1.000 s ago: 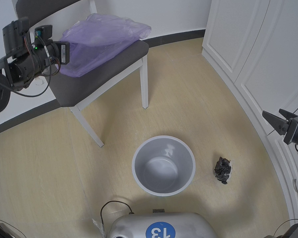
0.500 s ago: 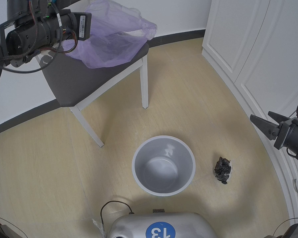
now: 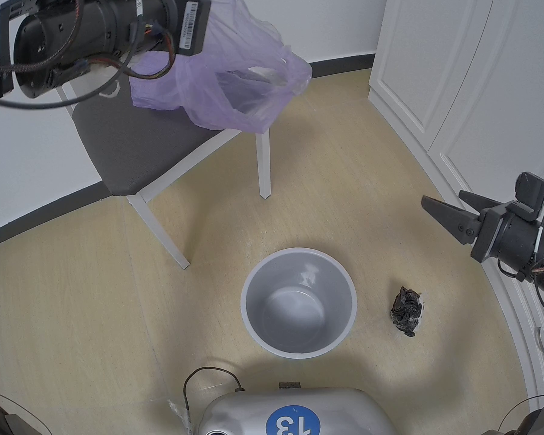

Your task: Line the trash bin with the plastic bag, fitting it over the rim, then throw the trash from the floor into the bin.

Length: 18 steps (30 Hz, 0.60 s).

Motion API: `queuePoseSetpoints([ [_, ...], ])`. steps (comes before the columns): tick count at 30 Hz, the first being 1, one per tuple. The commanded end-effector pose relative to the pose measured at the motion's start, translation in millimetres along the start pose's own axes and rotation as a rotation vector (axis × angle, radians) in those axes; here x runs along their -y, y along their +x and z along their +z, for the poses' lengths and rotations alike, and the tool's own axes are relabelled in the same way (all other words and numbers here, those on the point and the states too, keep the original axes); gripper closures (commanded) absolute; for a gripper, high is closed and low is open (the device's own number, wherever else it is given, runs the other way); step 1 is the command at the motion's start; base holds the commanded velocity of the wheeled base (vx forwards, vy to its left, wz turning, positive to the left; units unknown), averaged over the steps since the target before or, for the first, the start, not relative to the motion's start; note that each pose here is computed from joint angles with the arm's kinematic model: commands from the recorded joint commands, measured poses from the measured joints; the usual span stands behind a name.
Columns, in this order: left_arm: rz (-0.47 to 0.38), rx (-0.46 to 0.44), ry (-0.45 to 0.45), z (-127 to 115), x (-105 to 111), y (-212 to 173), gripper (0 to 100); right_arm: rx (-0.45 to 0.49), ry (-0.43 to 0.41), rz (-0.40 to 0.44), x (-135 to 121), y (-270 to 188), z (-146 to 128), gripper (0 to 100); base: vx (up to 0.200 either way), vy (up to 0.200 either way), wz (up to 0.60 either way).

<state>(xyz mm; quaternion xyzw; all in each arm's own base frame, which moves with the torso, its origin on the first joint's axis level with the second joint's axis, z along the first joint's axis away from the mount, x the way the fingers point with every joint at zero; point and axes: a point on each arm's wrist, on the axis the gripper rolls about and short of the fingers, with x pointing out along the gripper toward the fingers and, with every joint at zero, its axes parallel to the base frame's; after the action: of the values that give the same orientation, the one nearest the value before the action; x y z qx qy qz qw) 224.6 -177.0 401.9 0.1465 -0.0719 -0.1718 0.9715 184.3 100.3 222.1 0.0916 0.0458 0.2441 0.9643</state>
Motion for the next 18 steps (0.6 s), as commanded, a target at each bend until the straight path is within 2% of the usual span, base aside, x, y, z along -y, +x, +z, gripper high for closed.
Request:
queuePoseSetpoints([
  [1, -0.042, 0.036, -0.026, 9, 20, -2, 100, -0.084, 0.029, 0.029, 1, 25, -16, 0, 0.0, 0.0, 0.0],
  [7, -0.044, 0.041, -0.038, 11, 29, -2, 100, -0.137, 0.083, 0.064, -8, 44, -35, 0, 0.0, 0.0, 0.0],
  [12, -0.066, 0.047, -0.042, 15, 40, -6, 100, -0.117, 0.146, 0.062, -7, 62, -44, 0, 0.0, 0.0, 0.0],
  [18, -0.102, 0.064, -0.051, 21, 51, -14, 100, -0.141, 0.204, 0.036, -3, 85, -58, 0, 0.0, 0.0, 0.0],
])
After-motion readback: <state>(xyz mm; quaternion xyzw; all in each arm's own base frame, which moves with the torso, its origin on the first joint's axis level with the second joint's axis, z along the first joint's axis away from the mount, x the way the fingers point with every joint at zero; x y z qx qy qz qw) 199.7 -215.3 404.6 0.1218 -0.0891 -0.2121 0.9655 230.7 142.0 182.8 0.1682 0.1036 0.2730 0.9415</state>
